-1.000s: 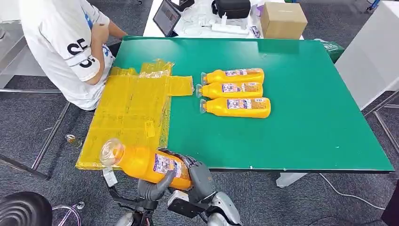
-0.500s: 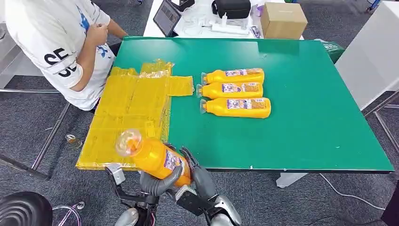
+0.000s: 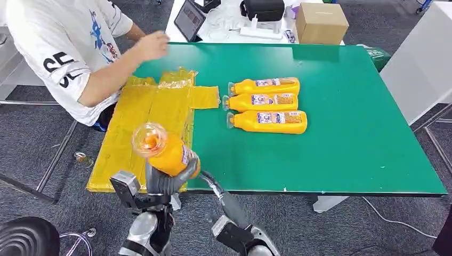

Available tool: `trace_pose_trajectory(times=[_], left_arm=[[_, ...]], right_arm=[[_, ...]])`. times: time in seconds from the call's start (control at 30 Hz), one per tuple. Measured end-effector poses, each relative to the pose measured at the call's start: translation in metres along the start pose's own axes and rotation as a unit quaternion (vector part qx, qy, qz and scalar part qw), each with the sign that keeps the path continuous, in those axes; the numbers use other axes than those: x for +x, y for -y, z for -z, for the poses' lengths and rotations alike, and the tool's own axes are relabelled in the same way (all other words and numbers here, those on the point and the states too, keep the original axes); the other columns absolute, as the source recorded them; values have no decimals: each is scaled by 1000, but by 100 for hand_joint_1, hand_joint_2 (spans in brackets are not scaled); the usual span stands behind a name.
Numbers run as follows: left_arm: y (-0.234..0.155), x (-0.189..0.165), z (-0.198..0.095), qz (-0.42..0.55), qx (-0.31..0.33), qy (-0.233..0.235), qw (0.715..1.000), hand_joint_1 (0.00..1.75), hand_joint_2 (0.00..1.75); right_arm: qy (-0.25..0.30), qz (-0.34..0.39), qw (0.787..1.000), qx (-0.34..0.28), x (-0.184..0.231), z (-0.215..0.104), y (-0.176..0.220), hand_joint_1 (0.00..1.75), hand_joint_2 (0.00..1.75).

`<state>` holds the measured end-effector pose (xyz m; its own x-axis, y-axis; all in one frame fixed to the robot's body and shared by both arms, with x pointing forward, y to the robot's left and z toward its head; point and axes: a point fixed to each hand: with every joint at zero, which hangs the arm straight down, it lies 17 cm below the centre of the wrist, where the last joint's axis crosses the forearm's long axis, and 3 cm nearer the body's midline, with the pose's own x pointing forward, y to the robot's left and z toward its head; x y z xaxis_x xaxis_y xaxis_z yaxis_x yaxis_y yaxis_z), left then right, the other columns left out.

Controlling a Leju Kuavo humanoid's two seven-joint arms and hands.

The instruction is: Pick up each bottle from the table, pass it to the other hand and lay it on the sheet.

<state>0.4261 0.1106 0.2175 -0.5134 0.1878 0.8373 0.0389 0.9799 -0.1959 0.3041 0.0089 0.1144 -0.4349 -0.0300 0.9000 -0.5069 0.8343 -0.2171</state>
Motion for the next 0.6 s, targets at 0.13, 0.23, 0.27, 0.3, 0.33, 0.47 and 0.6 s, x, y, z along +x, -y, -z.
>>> trace_pose_trajectory(times=[0.13, 0.23, 0.27, 0.3, 0.33, 0.47, 0.6], left_arm=[[-46, 28, 47, 175, 62, 83, 979, 175, 175], [-63, 28, 77, 352, 54, 115, 927, 175, 175], [-63, 20, 85, 411, 31, 117, 904, 175, 175], [-64, 13, 92, 457, 9, 118, 882, 175, 175], [-68, 1, 96, 500, -12, 114, 859, 175, 175], [-101, -40, 102, 578, -44, 65, 812, 175, 175], [-119, -76, 93, 623, -80, 21, 778, 175, 175]], right_arm=[[60, 93, 991, -70, 42, 9, 50, 0, 0], [96, 92, 977, -168, 65, 15, 110, 0, 0], [108, 91, 970, -200, 73, 16, 129, 0, 0], [117, 91, 963, -225, 79, 15, 144, 0, 0], [126, 88, 956, -248, 85, 14, 158, 0, 0], [148, 86, 937, -305, 102, 8, 191, 0, 0], [158, 92, 926, -330, 107, 4, 206, 0, 0]])
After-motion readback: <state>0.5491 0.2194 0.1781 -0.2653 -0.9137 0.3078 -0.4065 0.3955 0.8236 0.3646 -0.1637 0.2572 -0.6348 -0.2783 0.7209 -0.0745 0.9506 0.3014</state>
